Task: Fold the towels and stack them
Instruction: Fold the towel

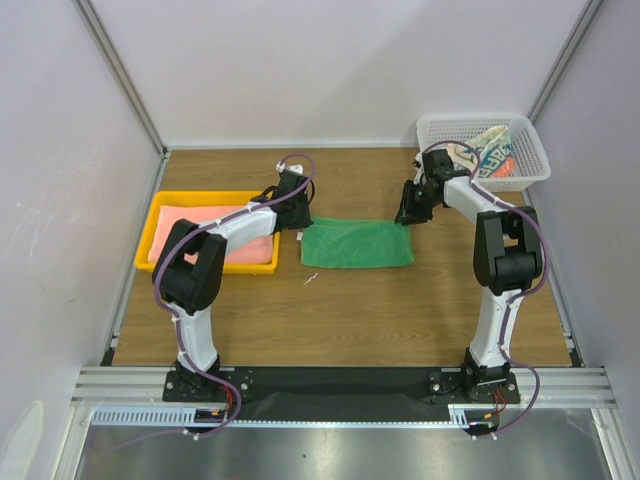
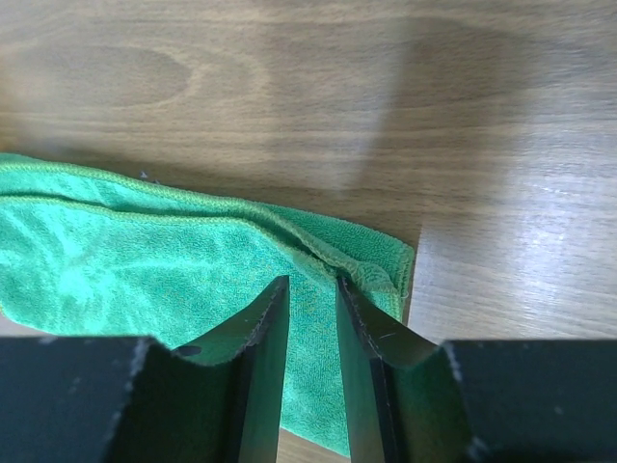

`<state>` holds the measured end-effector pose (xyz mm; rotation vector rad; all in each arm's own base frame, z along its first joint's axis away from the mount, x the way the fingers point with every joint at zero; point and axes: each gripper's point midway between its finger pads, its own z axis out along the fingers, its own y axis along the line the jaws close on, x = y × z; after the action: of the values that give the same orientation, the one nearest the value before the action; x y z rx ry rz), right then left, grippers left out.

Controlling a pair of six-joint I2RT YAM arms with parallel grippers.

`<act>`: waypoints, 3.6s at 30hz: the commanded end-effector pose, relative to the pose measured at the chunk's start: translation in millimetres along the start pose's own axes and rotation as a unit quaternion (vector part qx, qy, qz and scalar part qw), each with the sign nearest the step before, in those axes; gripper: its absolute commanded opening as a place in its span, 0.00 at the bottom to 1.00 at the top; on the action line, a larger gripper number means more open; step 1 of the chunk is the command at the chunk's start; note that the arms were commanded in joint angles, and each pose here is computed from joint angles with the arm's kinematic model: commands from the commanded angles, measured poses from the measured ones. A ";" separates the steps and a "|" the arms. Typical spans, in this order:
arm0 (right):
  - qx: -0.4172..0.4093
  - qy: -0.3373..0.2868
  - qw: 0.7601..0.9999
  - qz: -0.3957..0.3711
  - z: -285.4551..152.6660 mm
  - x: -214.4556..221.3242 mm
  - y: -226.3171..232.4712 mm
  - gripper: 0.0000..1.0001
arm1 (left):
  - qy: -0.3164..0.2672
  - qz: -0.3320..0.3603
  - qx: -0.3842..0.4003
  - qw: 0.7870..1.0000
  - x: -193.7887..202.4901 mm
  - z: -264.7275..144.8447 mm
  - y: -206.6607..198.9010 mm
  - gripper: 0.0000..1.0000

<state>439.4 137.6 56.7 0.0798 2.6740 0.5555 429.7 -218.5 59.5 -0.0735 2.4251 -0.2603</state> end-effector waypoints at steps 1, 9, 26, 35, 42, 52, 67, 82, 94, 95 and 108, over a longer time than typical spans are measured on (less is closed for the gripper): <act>0.005 -0.002 1.000 -0.014 3.2 -2.8 0.8 0.31 | -0.024 -0.006 0.005 1.000 -16.1 -5.9 -5.7 0.12; 0.019 -0.005 1.000 -0.017 2.6 -3.6 -3.6 0.28 | -0.012 -0.009 0.002 1.000 -8.3 -3.0 -3.3 0.21; 0.030 0.000 0.999 -0.017 4.4 -1.3 -9.4 0.30 | 0.024 -0.015 -0.029 0.999 16.4 14.3 9.3 0.23; 0.034 -0.003 0.999 -0.014 4.5 -3.1 -10.7 0.14 | -0.002 -0.016 -0.031 0.999 1.7 9.5 8.5 0.00; 0.039 -0.015 0.999 -0.015 -0.2 -9.6 -10.1 0.00 | -0.034 -0.013 -0.017 0.999 -14.9 -0.4 3.3 0.00; 0.041 -0.040 0.998 -0.021 -15.1 -21.1 -5.6 0.00 | -0.054 -0.007 -0.003 0.999 -26.3 -10.0 -1.4 0.01; 0.040 -0.035 0.998 -0.017 -14.2 -18.2 -7.9 0.00 | 0.003 -0.011 -0.021 1.000 10.4 6.7 9.7 0.40; 0.044 -0.036 0.998 -0.017 -15.7 -18.8 -8.7 0.00 | 0.012 -0.009 -0.022 1.000 16.8 14.4 9.7 0.24; 0.044 -0.035 0.998 -0.017 -15.3 -18.7 -9.4 0.00 | 0.010 -0.009 -0.021 1.000 16.9 16.5 9.9 0.18; 0.045 -0.034 0.998 -0.016 -14.8 -18.1 -10.0 0.00 | 0.009 -0.009 -0.020 1.000 15.7 16.0 9.4 0.16; 0.052 -0.045 0.998 -0.010 -22.8 -22.3 -11.8 0.00 | -0.041 -0.011 -0.007 0.999 -14.1 -5.4 2.3 0.00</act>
<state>441.7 118.2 44.6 0.0990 2.6943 0.4018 423.9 -210.5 31.7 -0.1127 2.4640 -0.2079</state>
